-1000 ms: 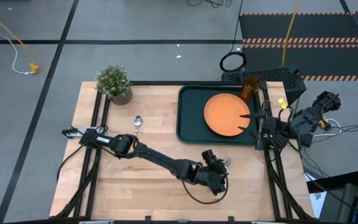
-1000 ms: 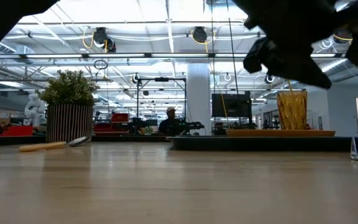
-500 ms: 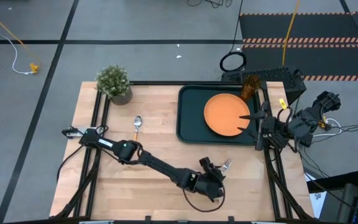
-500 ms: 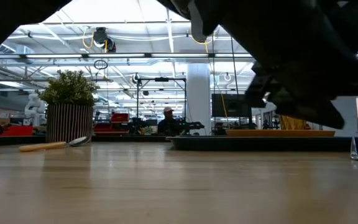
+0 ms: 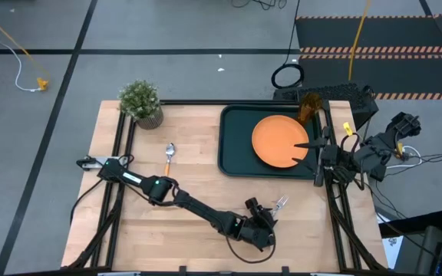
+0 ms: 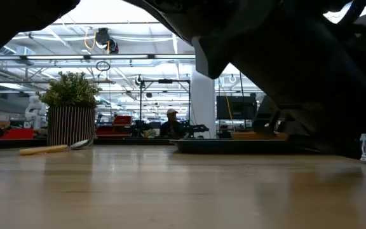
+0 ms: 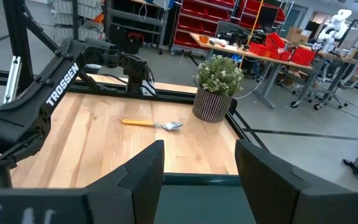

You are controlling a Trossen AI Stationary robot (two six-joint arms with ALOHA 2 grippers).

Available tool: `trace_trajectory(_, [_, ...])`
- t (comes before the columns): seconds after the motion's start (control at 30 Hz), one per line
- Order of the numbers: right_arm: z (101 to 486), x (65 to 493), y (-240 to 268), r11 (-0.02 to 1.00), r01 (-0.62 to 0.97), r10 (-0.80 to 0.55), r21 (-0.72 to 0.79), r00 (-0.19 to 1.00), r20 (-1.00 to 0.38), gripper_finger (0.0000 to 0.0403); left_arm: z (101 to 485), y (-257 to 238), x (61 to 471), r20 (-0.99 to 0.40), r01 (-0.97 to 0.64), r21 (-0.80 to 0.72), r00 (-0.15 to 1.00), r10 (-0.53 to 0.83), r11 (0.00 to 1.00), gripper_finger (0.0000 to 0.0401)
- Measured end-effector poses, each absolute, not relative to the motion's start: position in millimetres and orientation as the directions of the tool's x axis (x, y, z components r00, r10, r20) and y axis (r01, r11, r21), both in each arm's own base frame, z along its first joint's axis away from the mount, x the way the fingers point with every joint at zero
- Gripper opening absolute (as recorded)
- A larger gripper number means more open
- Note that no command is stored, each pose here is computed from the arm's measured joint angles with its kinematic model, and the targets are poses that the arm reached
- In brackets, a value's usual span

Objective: Pick and place plate/cup/fork/spoon on tray
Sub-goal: Put the pink fork on the left side of the orange plate

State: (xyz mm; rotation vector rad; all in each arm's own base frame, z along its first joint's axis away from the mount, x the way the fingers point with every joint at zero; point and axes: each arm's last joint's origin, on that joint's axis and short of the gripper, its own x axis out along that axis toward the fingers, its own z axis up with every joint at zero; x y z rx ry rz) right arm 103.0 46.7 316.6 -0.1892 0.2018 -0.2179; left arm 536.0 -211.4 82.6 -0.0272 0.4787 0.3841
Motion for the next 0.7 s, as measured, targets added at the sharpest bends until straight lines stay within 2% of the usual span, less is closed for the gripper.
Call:
trace_trajectory(0.23, [316.6, 103.1, 46.8, 0.959, 0.194, -0.232, -0.207, 0.956, -0.178, 0.0192, 79.1, -204.7, 539.1, -0.456, -0.368, 0.075, 0.814, 0.36, 0.927, 0.0218])
trace_trajectory(0.37, [316.5, 103.1, 46.9, 0.961, 0.193, -0.229, -0.2, 0.957, -0.178, 0.0192, 81.6, -192.5, 541.5, -0.502, -0.326, 0.118, 0.795, 0.34, 0.938, 0.0211])
trace_trajectory(0.7, [313.4, 102.9, 47.5, 0.969, 0.17, -0.206, -0.179, 0.956, -0.207, 0.0192, 132.4, -181.1, 523.4, -0.656, -0.216, 0.2, 0.695, 0.294, 0.956, 0.0122])
